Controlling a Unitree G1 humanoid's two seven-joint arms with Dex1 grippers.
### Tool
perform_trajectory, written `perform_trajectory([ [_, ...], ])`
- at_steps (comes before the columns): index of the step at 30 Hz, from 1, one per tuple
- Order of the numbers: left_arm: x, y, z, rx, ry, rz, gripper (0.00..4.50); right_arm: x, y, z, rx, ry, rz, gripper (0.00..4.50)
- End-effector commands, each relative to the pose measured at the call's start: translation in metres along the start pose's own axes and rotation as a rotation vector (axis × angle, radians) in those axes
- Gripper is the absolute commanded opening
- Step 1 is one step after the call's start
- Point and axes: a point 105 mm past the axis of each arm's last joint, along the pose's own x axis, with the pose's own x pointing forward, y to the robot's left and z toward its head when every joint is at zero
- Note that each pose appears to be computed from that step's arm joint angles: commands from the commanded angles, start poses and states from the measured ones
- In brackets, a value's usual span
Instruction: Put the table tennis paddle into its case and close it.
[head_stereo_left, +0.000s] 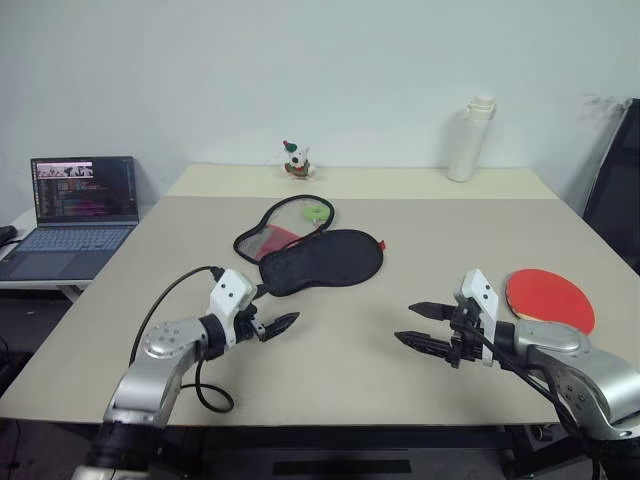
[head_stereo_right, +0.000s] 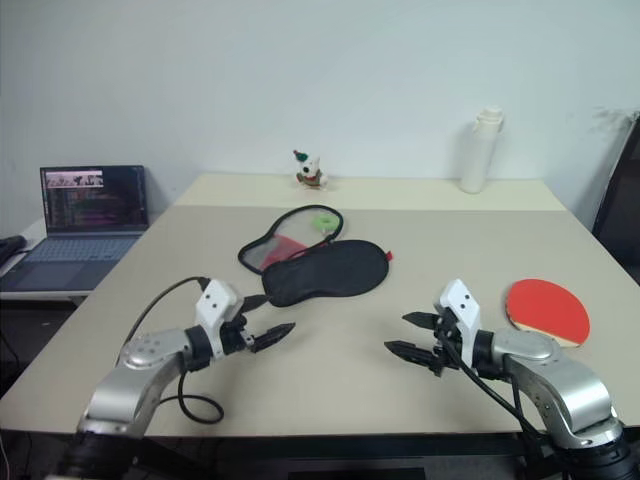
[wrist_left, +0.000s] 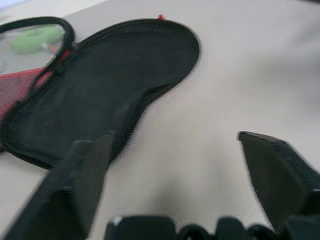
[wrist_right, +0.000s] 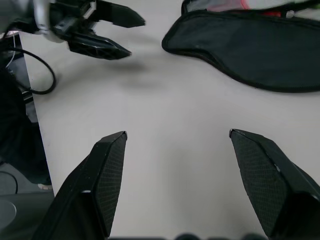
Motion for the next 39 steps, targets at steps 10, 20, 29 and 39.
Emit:
perform_trajectory([
  [10,0.036,0.026,-0.027,0.158,0.133,-0.076,4.47,-0.002,-0.003,0.017,-0.057,-0.069,-0.051,3.61],
  [20,0.033,0.036,-0.048,0.145,0.244,-0.096,3.95,-0.005,-0.008,0.018,-0.052,-0.091,-0.095,3.61],
  [29,0.028,0.031,-0.059,0.113,0.275,-0.133,0.95,-0.006,-0.011,0.02,-0.048,-0.102,-0.115,3.61],
  [39,0.046,-0.011,-0.04,0.009,0.127,-0.273,0.02,-0.011,-0.016,0.022,-0.052,-0.103,-0.141,3.61],
])
